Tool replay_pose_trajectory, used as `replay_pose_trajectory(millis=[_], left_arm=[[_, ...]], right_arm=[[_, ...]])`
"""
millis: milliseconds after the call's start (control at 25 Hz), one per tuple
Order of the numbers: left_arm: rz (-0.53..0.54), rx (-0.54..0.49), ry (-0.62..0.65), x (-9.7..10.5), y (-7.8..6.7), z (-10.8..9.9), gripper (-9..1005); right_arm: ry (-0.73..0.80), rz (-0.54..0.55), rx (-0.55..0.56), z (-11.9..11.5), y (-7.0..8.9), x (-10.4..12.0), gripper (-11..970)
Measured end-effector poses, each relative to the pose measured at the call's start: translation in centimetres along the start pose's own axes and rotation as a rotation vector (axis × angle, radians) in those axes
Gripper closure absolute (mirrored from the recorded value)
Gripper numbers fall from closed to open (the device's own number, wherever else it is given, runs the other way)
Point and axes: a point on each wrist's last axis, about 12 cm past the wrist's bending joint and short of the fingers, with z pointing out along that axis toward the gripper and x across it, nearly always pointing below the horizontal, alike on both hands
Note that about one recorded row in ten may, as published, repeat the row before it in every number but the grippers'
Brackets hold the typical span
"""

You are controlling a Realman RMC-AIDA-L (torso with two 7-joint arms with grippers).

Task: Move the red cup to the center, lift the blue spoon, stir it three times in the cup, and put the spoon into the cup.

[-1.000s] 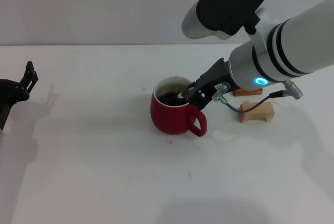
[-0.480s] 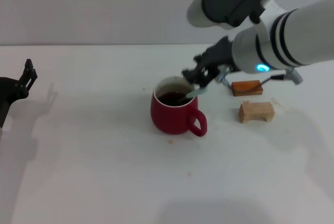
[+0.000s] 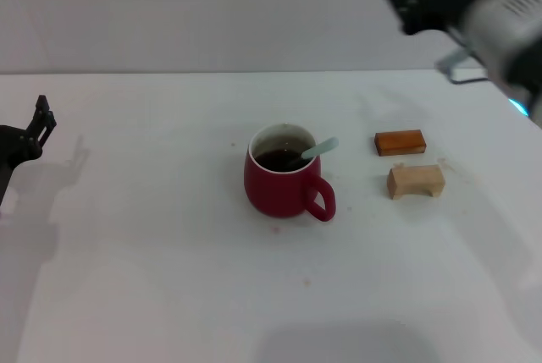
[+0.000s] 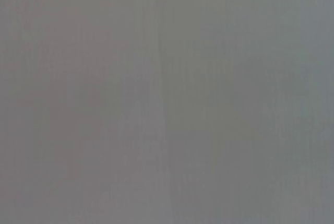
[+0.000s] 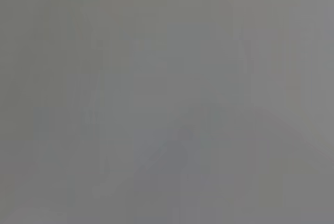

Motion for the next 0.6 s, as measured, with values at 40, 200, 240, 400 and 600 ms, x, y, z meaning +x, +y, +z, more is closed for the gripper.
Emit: replay_pose_trajectory(millis=[40,200,240,400,600], left_arm=[[-0.001,-0.005,-0.001,0.0,0.1,0.0,144],[-0.004,-0.012,-0.003,0.0,0.2,-0.1,144],[-0.004,-0.014,-0.003,0.0,0.3,-0.2,144],[-0.007,-0.024,-0.006,0.1,0.5,-0.3,144],[-0.008,-0.034,-0.022,0.1,0.7,-0.9,144]], right_arm=[[-0.05,0.012,0.052,-1.1,-0.4,1.0,574],[-0.178,0.052,0.213,-4.8,-1.3,4.3,563],[-0.184,0.078,0.247,-5.6,-1.4,5.4,560],[-0.165,0.197,0.406,-8.5,-2.1,9.8,548],[-0.112,0.226,0.533,-11.8,-2.3,14.5,533]])
